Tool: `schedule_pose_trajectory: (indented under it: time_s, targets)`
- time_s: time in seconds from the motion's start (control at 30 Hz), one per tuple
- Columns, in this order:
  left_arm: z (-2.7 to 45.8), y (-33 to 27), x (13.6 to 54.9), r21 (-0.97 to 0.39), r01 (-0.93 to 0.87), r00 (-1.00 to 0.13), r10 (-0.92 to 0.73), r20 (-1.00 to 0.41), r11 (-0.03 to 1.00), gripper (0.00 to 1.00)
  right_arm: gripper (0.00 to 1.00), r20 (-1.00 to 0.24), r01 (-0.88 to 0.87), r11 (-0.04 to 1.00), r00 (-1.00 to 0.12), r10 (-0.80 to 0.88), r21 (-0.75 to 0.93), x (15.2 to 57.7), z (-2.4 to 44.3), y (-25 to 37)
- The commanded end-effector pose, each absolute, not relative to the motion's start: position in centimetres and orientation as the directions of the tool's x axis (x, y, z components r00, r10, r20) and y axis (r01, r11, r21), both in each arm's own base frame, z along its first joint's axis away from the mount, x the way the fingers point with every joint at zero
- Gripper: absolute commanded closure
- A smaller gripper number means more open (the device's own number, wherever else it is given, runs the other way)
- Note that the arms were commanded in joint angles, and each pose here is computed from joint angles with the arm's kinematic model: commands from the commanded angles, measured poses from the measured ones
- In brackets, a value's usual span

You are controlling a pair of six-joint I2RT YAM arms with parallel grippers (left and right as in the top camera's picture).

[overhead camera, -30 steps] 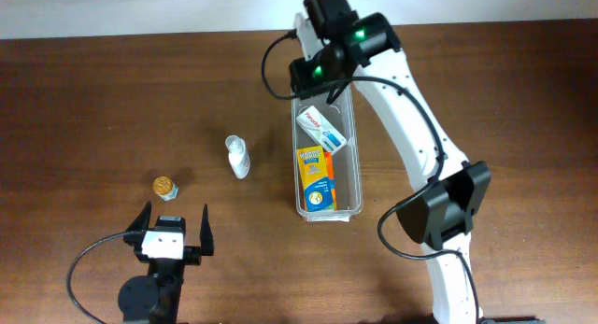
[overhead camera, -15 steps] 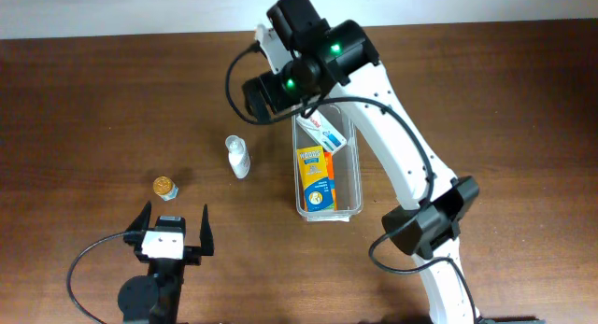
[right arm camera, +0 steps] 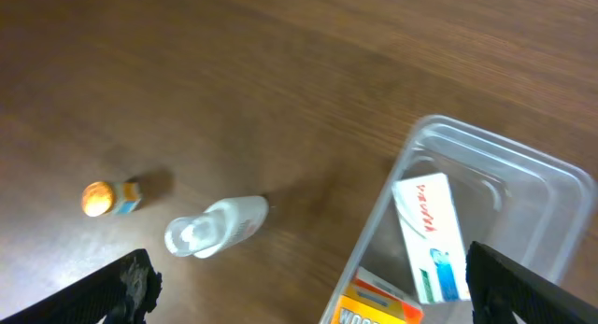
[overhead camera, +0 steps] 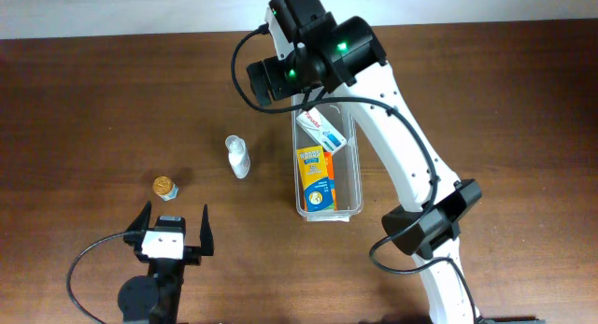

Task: Pack container
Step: 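Open the right gripper and raise it away from the container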

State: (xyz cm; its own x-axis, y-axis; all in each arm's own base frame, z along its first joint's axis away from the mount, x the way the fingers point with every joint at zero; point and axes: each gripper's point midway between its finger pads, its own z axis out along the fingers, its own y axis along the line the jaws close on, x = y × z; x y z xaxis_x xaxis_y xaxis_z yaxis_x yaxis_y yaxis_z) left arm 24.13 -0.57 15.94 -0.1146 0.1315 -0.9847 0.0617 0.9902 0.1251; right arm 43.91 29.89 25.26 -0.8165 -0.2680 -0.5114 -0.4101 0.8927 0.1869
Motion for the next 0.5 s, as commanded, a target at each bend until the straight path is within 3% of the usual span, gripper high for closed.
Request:
schedule_pose_trajectory:
  time_s: [0.0,0.13,0.3,0.47]
  targets:
    - [15.6,-0.5,24.2,0.139,0.063,-0.119,0.146,-0.982,0.988,0.01,0.02,-0.520,-0.295,0.940,-0.837,-0.169,0.169,43.8,25.7,29.8]
    - [15.6,-0.5,24.2,0.140,0.063,-0.119,0.147,-0.982,0.988,0.00,0.10,-0.475,-0.183,0.953,-0.878,-0.048,0.241,42.9,25.5,30.5]
    - [15.6,-0.5,24.2,0.140,0.063,-0.119,0.147,-0.982,0.988,0.01,0.04,-0.454,-0.124,0.950,-0.891,0.020,0.285,42.4,25.6,31.4]
    - [15.6,-0.5,24.2,0.140,0.063,-0.119,0.147,-0.982,0.988,0.01,0.05,-0.437,-0.030,0.948,-0.892,0.118,0.318,41.9,25.6,32.1]
